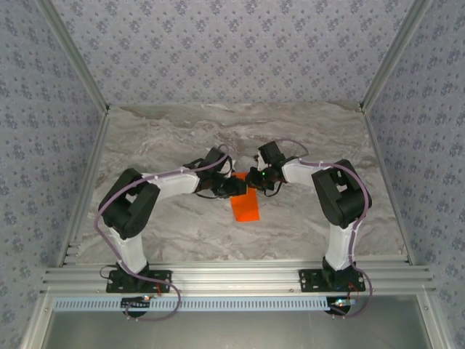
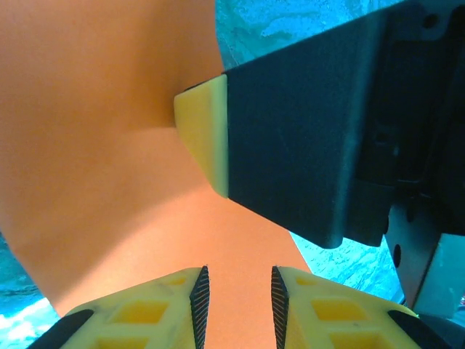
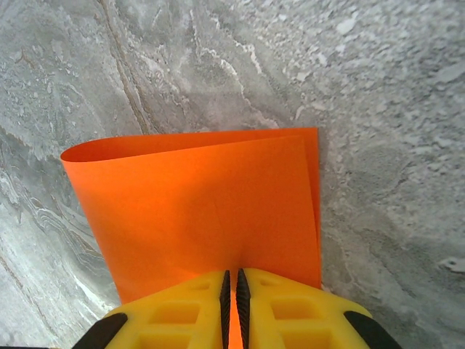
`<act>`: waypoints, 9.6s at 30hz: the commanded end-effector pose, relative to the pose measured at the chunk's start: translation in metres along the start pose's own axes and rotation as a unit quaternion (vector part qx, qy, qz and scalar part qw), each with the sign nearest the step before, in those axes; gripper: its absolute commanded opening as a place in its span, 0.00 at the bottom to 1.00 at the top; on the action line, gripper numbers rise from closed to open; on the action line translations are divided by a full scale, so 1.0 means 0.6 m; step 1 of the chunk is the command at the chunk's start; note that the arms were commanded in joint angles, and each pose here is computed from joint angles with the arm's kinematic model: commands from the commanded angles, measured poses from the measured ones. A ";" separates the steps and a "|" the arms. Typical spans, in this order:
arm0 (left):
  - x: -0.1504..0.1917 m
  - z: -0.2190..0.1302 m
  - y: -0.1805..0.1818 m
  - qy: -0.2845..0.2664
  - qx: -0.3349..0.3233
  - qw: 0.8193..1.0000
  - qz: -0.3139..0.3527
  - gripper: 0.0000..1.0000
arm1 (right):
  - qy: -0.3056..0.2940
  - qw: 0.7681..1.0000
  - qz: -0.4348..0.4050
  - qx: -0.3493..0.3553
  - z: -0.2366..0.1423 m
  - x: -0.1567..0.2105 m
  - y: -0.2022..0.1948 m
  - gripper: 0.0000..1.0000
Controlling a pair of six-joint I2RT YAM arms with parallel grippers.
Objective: Fold a paper plane with a square sheet of paper (fold left side to right side)
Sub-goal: First fold the square sheet of paper in half at the center of the table, then hold the square sheet of paper at the center of the table, then first fold the square sheet of paper in half at the center of the table, then fold the triangle a second time at the center of the table.
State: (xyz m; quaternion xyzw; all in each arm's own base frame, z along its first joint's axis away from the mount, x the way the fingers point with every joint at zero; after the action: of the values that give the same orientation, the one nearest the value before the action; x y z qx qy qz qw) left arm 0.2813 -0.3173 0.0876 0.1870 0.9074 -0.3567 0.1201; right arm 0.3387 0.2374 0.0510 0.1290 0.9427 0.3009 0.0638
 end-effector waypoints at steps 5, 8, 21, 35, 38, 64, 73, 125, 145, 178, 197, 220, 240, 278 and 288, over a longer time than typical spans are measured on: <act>0.040 0.025 0.010 0.031 -0.005 0.999 0.011 0.30 | 0.029 0.996 0.034 0.077 0.018 0.032 -0.058 0.16; 0.058 0.025 0.013 0.040 -0.006 0.999 0.013 0.30 | 0.029 0.996 0.034 0.078 0.018 0.031 -0.058 0.16; 0.146 0.003 0.009 0.074 -0.006 0.997 0.035 0.28 | 0.028 0.995 0.035 0.086 0.017 0.034 -0.063 0.16; 0.191 -0.007 -0.020 0.082 0.019 0.994 0.067 0.28 | 0.031 0.995 0.035 0.091 0.018 0.038 -0.067 0.16; 0.196 -0.012 -0.019 0.084 0.017 0.994 0.066 0.28 | 0.031 0.995 0.033 0.091 0.018 0.039 -0.067 0.16; 0.051 0.015 0.002 0.006 0.030 0.999 0.033 0.29 | 0.028 0.997 0.020 0.063 0.012 0.038 -0.037 0.17; 0.097 0.028 0.029 0.057 -0.023 0.998 0.030 0.28 | 0.002 1.000 -0.006 0.024 -0.015 0.011 0.016 0.19; 0.018 0.050 0.067 0.026 -0.098 0.995 0.024 0.29 | 0.069 0.975 -0.023 0.208 -0.051 0.173 -0.147 0.15; -0.067 0.020 0.136 -0.021 -0.135 0.991 0.011 0.30 | 0.080 0.972 -0.018 0.220 -0.051 0.183 -0.167 0.15; -0.201 -0.046 0.191 -0.074 -0.150 0.986 0.000 0.36 | 0.066 0.993 -0.027 0.095 -0.045 0.185 -0.099 0.17; -0.094 -0.025 0.051 -0.066 -0.066 0.995 -0.016 0.42 | -0.095 0.994 -0.043 0.007 -0.156 0.097 -0.040 0.70; -0.076 0.022 0.089 -0.059 -0.095 0.993 -0.028 0.43 | -0.069 0.997 0.001 -0.031 -0.145 0.109 -0.060 0.75; -0.061 0.035 0.094 -0.062 -0.090 0.993 -0.040 0.43 | 0.014 0.995 0.068 -0.064 -0.111 0.085 -0.038 0.59; -0.072 -0.064 0.030 -0.142 -0.076 0.986 0.031 0.55 | 0.038 0.989 0.085 -0.117 -0.081 0.068 -0.017 0.48; 0.044 -0.157 -0.079 -0.168 -0.096 0.962 0.194 0.63 | 0.049 0.986 0.088 -0.136 -0.081 0.035 0.002 0.46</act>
State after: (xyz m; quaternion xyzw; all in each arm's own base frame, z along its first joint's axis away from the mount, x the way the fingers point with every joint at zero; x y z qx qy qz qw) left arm 0.2502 -0.2824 0.1865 0.2422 0.8496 -0.3068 0.3541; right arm 0.3035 0.2140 0.0878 0.1872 0.8843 0.4272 0.0218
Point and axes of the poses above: each hand's point on the last joint's axis, 136 mm out from that joint toward the fingers, its own z axis out along the fingers, its own y axis along the line the jaws close on, x = y × z, the point moved 4 cm from there along -z, back along the fingers, and after that the axes turned 15 degrees about z, right-handed, at the moved point
